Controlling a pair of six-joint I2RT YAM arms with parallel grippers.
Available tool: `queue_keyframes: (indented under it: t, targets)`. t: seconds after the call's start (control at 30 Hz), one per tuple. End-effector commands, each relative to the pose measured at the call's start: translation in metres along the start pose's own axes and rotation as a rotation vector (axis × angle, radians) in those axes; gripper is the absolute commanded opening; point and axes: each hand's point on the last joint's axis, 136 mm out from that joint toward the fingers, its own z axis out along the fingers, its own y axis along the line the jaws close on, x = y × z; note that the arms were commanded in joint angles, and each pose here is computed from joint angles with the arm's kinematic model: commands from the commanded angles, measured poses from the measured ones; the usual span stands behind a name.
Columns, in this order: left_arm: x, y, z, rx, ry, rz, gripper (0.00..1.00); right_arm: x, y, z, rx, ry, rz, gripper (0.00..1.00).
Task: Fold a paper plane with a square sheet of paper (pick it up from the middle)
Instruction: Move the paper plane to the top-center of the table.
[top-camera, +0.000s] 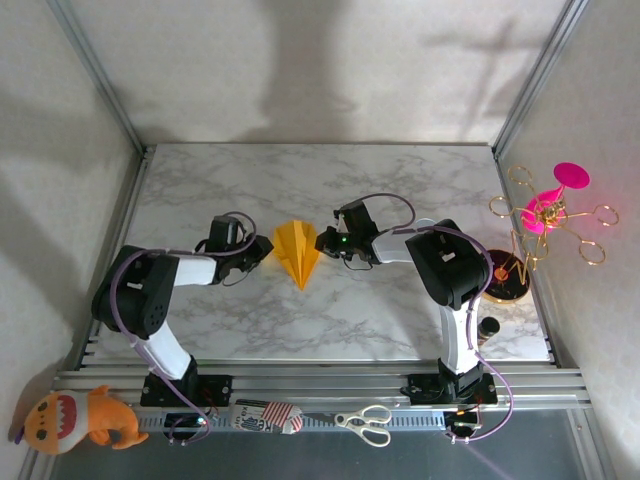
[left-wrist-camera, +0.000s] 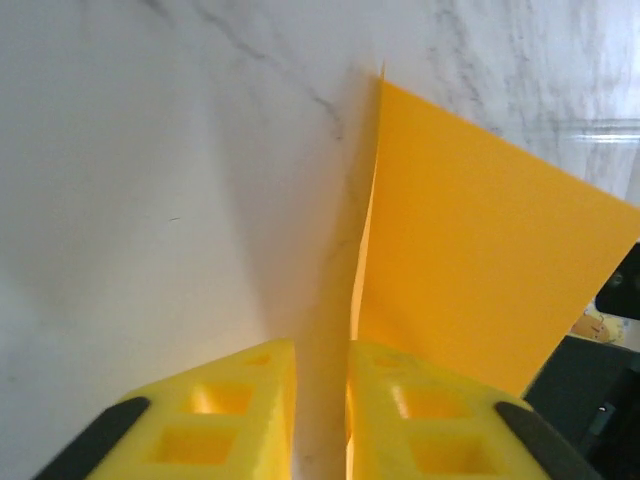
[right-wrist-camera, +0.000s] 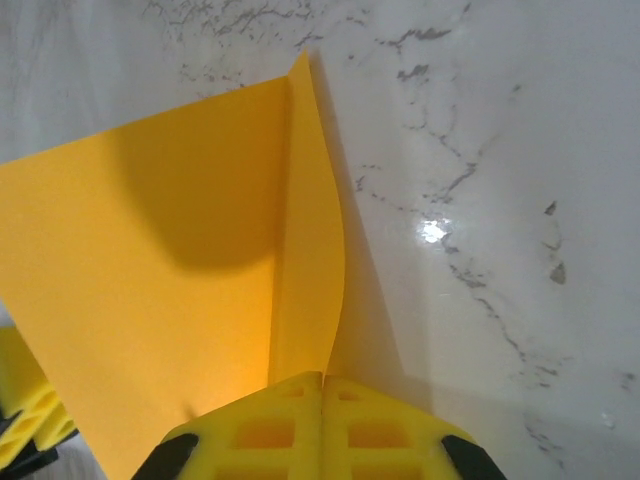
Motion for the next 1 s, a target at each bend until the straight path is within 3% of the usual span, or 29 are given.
queue_keyframes:
  t: [0.0, 0.27, 0.7, 0.97]
  targets:
    - [-0.003, -0.017, -0.012, -0.006, -0.003, 0.068, 0.25, 0.005, 0.008, 0.004, -0.009, 0.038, -0.034, 0.05]
    - [0.019, -0.037, -0.024, 0.004, 0.030, 0.123, 0.31, 0.004, 0.013, 0.004, -0.005, 0.041, -0.045, 0.06]
    - [0.041, -0.035, 0.005, -0.064, 0.090, 0.186, 0.36, 0.005, 0.009, 0.006, 0.001, 0.046, -0.038, 0.06]
    - [0.051, -0.039, 0.015, -0.047, 0.143, 0.202, 0.26, 0.005, 0.009, 0.007, 0.001, 0.046, -0.039, 0.06]
